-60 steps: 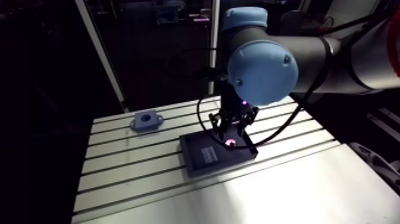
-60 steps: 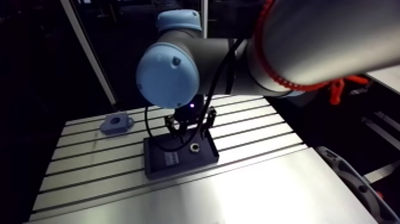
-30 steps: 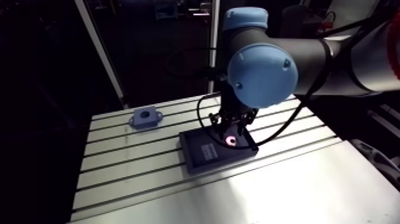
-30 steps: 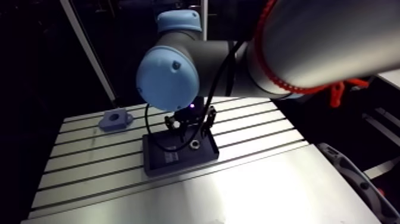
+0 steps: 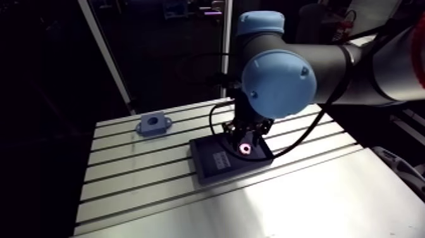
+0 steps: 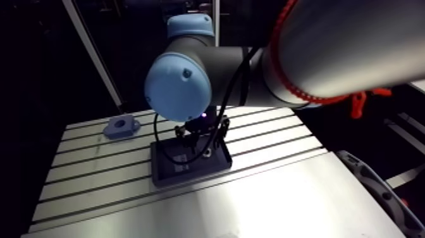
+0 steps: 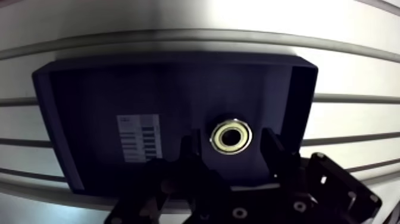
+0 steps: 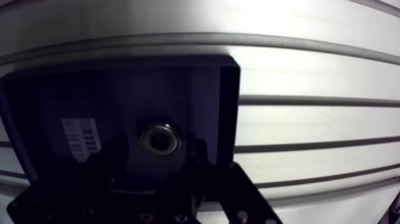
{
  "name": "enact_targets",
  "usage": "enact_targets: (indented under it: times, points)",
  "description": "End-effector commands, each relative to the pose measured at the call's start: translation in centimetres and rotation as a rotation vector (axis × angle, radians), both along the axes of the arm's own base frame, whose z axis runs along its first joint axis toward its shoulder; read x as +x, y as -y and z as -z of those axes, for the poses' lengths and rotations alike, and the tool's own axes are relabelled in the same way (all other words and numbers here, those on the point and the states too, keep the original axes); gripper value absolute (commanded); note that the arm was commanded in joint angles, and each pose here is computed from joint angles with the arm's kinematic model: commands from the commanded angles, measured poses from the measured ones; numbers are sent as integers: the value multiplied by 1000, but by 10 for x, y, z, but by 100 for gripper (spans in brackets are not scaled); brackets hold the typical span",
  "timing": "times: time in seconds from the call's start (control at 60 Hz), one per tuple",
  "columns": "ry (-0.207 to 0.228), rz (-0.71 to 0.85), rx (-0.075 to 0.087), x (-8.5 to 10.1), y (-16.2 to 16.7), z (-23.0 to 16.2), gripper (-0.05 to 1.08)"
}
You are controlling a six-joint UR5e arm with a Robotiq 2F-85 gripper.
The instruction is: Pick up the bearing and press it into the housing until flush.
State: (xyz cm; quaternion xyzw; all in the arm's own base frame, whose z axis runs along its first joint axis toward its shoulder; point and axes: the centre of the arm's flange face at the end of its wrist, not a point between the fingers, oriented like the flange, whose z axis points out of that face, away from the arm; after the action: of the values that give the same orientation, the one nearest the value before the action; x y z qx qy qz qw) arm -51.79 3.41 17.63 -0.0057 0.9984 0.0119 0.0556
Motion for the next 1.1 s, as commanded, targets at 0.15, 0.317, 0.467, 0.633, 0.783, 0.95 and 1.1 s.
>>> enact_targets:
  times: [0.15, 0.317, 0.467, 0.633, 0.783, 0.95, 1.1]
  points:
    - [-5, 2, 2, 1, -1, 2, 38]
    - [-7, 2, 2, 1, -1, 4, 39]
    - [-5, 6, 2, 1, -1, 4, 42]
    - [-5, 6, 2, 0, -1, 5, 43]
    - [-1, 6, 1, 0, -1, 7, 43]
    - [2, 9, 0, 0, -1, 8, 43]
    - [5, 9, -1, 0, -1, 10, 44]
